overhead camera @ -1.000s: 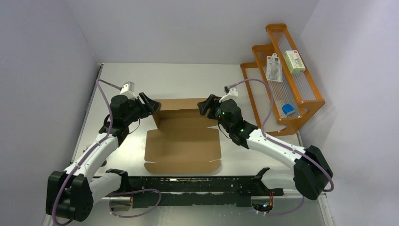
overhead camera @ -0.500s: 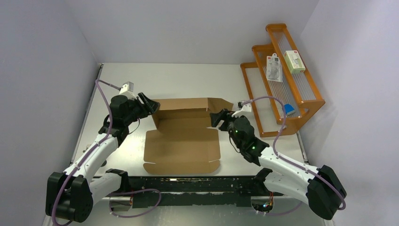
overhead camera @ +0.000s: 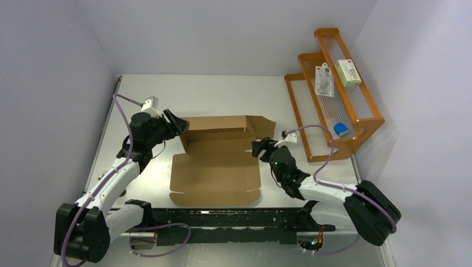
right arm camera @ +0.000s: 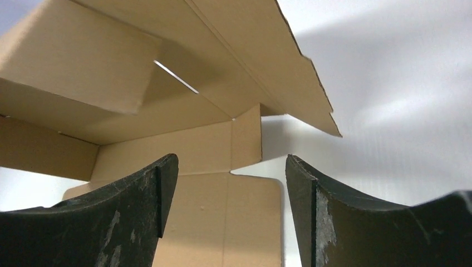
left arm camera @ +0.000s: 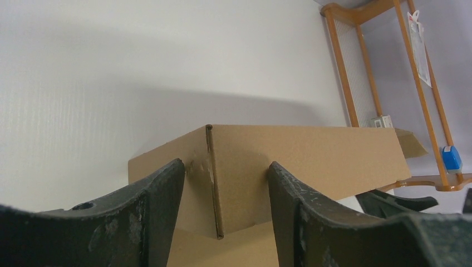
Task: Fold the paper box
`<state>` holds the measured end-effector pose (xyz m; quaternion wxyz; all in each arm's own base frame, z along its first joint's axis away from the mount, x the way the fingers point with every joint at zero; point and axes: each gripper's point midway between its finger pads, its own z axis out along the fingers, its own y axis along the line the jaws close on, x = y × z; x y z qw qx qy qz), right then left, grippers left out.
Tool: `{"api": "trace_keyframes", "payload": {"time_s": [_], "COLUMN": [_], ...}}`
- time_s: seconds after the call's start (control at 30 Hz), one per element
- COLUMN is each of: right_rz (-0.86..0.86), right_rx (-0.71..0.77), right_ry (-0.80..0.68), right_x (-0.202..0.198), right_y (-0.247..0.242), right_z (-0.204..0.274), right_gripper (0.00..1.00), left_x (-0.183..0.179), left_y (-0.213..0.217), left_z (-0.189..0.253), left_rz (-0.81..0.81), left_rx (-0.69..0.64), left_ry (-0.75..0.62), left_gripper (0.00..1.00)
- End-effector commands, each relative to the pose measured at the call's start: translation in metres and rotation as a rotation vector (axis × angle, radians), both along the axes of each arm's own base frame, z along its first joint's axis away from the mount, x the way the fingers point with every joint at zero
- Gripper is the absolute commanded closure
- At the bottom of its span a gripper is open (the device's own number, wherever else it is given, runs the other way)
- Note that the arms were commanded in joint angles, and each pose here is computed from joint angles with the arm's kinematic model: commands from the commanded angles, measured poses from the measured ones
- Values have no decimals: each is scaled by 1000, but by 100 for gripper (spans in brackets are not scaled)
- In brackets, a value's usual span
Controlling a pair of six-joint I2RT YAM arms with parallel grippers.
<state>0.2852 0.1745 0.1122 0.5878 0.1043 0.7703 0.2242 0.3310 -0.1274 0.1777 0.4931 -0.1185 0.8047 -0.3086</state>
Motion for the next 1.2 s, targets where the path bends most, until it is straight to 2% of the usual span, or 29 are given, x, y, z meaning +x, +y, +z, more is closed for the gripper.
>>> {"api": "trace_keyframes", "payload": {"time_s": [0.0,0.33,0.67,0.83,1.0,1.17], "right_rz": [-86,-140,-90,-33,45,121], "right_rx": [90,58,27,4,-5,-43], "right_ry": [-14,61,44,17,-13,-40], "right_x": [15,32,42,44,42,42], "right_y": [0,8,23,33,45,61], "right_z": [2,-41,-51,-47,-42,-37], "right_gripper": [26,30,42,55,78,81], "left_x": [-3,-3,-4,-3,-4,-4], "left_y": [4,4,2,0,0,0], "left_z": [-12,-11,-11,-11,-10,-9], "left_rz": [2,3,-7,-16,-13,-14], "left_rx": [37,42,35,26,22,20], "left_ry": [35,30,30,29,25,23], "left_gripper": [39,39,39,39,39,39]}}
